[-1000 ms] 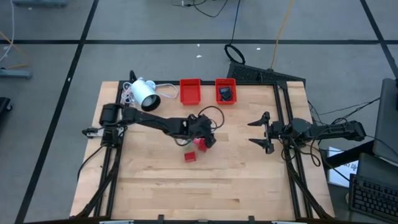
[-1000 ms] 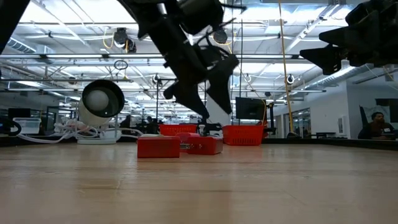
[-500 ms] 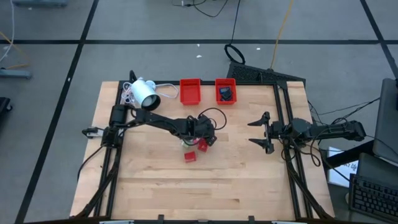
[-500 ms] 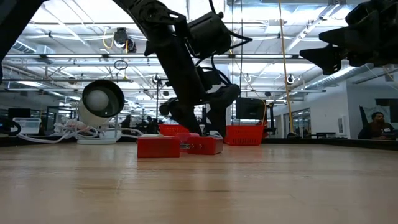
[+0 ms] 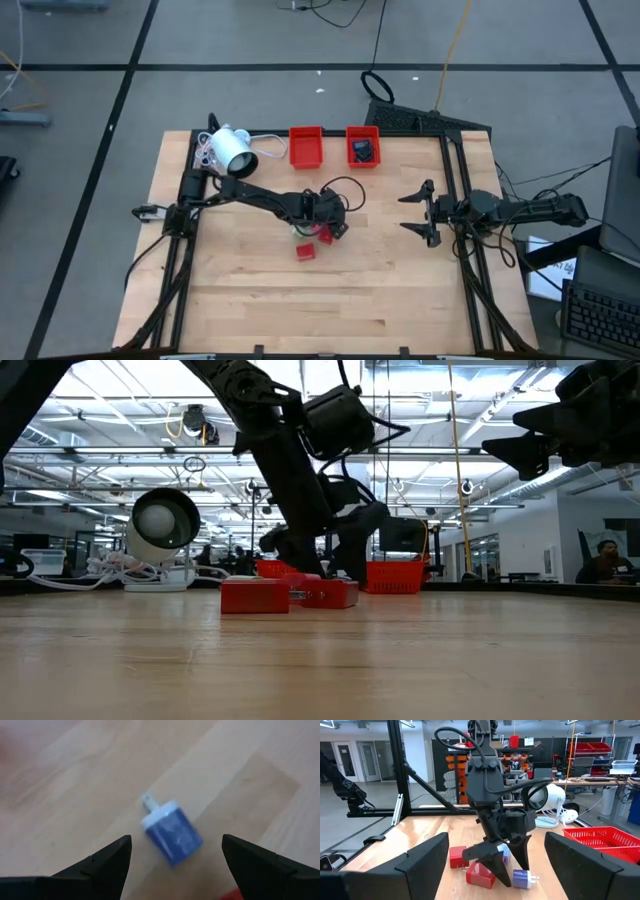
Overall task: Pick & Place Office items
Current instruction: Put the violet charger adapter into the left red bin
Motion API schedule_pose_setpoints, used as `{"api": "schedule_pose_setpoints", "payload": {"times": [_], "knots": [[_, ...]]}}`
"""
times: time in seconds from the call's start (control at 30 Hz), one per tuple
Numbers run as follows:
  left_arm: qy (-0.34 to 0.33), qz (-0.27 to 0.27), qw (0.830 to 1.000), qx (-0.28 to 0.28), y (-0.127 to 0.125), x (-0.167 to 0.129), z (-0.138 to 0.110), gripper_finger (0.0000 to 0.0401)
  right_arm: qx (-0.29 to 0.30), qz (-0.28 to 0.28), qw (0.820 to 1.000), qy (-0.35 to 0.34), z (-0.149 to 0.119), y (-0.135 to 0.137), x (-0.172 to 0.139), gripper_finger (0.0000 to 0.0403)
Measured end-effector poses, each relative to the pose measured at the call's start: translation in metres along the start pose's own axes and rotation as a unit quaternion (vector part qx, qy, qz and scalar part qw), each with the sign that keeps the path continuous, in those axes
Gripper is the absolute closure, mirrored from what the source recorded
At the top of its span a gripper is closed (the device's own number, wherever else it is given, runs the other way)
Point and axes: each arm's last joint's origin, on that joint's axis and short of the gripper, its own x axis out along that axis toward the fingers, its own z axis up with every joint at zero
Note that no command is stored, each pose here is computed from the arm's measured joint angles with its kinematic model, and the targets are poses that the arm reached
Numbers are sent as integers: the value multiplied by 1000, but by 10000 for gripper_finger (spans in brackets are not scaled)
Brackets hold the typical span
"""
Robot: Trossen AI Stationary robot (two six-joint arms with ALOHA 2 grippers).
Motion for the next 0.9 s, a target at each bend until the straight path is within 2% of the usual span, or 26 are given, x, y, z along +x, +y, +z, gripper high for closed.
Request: {"api": "schedule_pose_setpoints", "payload": {"times": [0.2, 0.77, 0.9], "knots": [[6, 17, 1000, -7, 3, 8, -4, 87, 0, 0, 1000, -1, 0, 0, 0, 83], [-15, 5, 1000, -27, 1, 9, 0, 87, 0, 0, 1000, 0, 0, 0, 0, 83], [-14, 6, 1000, -26, 1, 9, 0, 101, 0, 0, 1000, 0, 0, 0, 0, 83]]}}
